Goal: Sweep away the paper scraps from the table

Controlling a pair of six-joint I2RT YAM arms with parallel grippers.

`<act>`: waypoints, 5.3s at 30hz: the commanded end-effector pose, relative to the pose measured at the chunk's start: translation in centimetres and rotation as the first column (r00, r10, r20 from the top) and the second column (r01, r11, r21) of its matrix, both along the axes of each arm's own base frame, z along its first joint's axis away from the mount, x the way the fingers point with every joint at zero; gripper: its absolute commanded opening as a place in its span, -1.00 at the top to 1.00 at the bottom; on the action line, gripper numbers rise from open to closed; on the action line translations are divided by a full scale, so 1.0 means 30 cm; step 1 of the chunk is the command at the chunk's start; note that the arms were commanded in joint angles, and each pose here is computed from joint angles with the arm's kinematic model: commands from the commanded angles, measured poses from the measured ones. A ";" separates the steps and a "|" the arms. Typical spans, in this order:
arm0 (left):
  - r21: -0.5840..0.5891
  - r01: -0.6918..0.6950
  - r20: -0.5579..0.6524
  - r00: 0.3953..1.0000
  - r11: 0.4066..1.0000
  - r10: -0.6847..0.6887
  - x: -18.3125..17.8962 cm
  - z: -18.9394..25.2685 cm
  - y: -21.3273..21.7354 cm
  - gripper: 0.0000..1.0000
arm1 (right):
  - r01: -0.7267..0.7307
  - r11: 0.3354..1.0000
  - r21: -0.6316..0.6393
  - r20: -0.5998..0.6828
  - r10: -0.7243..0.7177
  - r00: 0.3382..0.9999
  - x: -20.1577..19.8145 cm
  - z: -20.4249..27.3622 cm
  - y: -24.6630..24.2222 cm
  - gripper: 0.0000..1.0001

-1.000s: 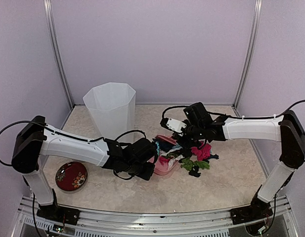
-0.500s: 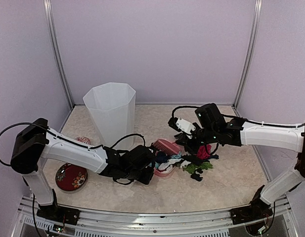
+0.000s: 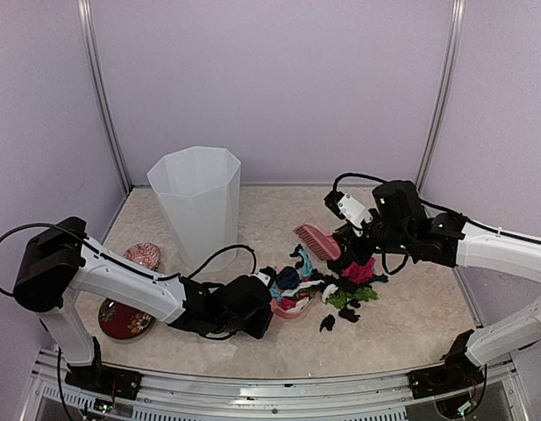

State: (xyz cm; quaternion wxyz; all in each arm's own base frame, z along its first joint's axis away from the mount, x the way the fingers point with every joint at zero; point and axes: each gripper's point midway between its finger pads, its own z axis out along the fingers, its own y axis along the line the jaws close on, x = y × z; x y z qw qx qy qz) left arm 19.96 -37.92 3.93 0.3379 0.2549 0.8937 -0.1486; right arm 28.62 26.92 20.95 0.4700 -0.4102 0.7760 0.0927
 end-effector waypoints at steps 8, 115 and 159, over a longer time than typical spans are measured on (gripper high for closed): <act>-0.004 -0.003 0.032 0.999 1.000 0.003 -0.005 0.016 0.010 1.00 | 0.033 0.997 0.065 0.038 -0.035 0.999 -0.034 0.055 -0.040 1.00; 0.580 -0.673 0.755 0.656 0.459 0.008 0.294 1.159 0.716 1.00 | 0.349 0.884 0.311 0.166 -0.412 0.896 -0.069 0.093 -0.360 1.00; 0.502 -0.572 0.745 0.667 0.649 0.013 0.356 1.261 0.754 1.00 | 0.299 0.875 0.380 0.169 -0.384 0.908 -0.083 0.137 -0.343 1.00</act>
